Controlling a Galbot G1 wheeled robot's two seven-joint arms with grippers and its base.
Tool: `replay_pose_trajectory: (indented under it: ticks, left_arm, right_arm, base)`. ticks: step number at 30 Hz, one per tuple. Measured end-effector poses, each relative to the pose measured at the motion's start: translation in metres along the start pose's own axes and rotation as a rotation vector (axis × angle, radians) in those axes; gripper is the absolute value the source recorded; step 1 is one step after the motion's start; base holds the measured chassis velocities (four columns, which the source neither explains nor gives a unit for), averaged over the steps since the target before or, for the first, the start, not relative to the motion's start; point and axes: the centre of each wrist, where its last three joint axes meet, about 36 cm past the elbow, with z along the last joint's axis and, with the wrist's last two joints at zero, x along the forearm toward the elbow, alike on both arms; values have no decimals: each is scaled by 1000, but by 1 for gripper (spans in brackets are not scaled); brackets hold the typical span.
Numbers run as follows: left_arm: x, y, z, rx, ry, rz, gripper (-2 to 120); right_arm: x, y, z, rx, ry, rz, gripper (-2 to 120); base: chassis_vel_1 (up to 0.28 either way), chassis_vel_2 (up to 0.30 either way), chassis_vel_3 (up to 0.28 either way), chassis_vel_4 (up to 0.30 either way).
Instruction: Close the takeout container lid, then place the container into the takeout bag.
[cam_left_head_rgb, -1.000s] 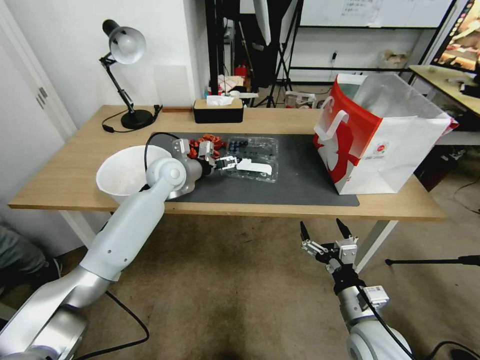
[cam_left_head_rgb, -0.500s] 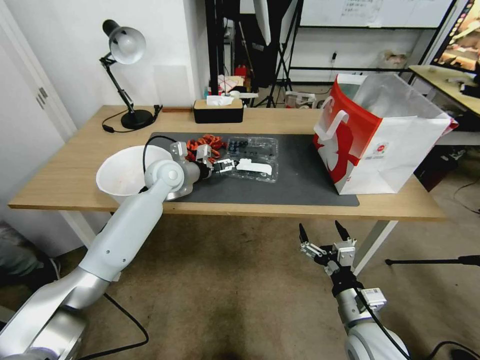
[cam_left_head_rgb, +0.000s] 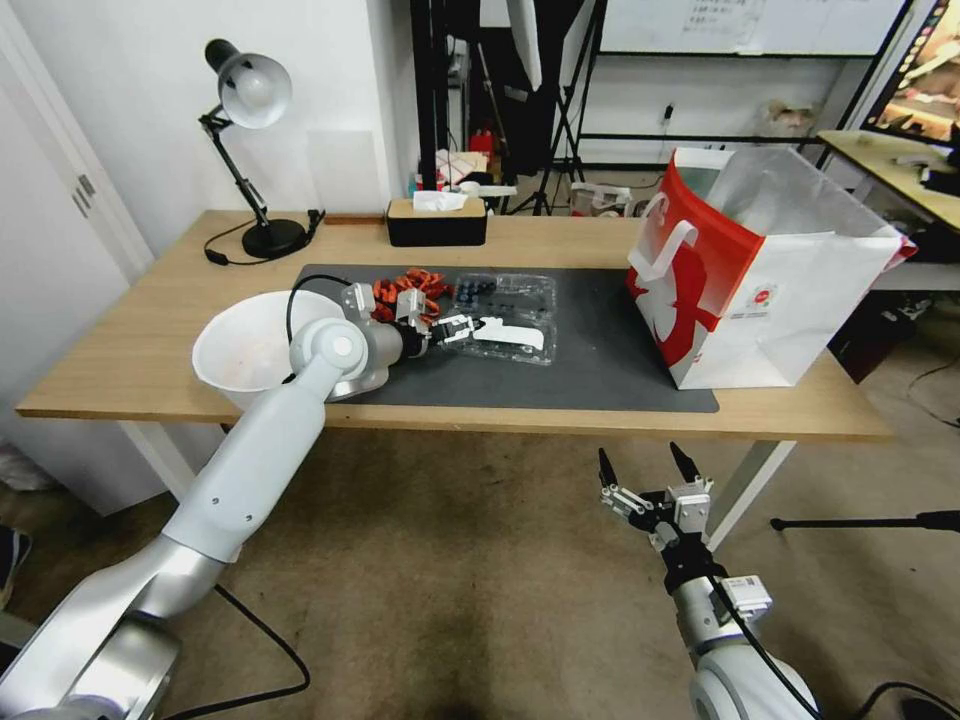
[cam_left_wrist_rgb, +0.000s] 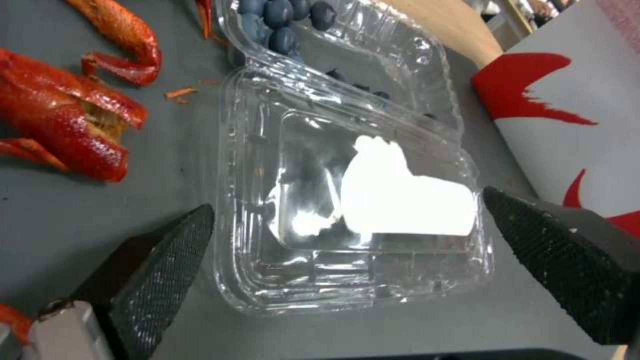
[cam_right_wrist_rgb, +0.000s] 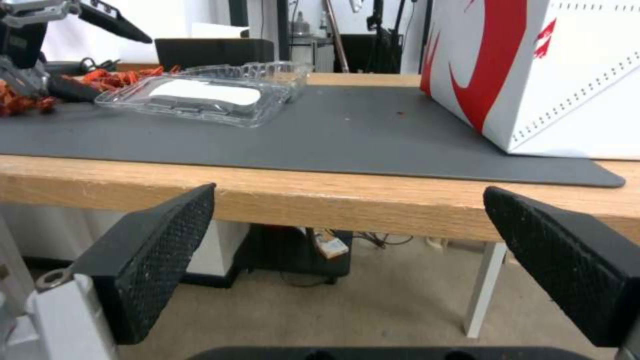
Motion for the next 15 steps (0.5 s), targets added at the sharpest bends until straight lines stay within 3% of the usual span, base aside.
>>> replay_pose_trajectory:
  ticks: [15]
  left_arm:
    - [-2, 1, -5, 51, 10, 66, 100]
  right_arm:
    - [-4, -3, -1, 8, -7, 1, 100]
  base:
    - [0, 0, 0, 0]
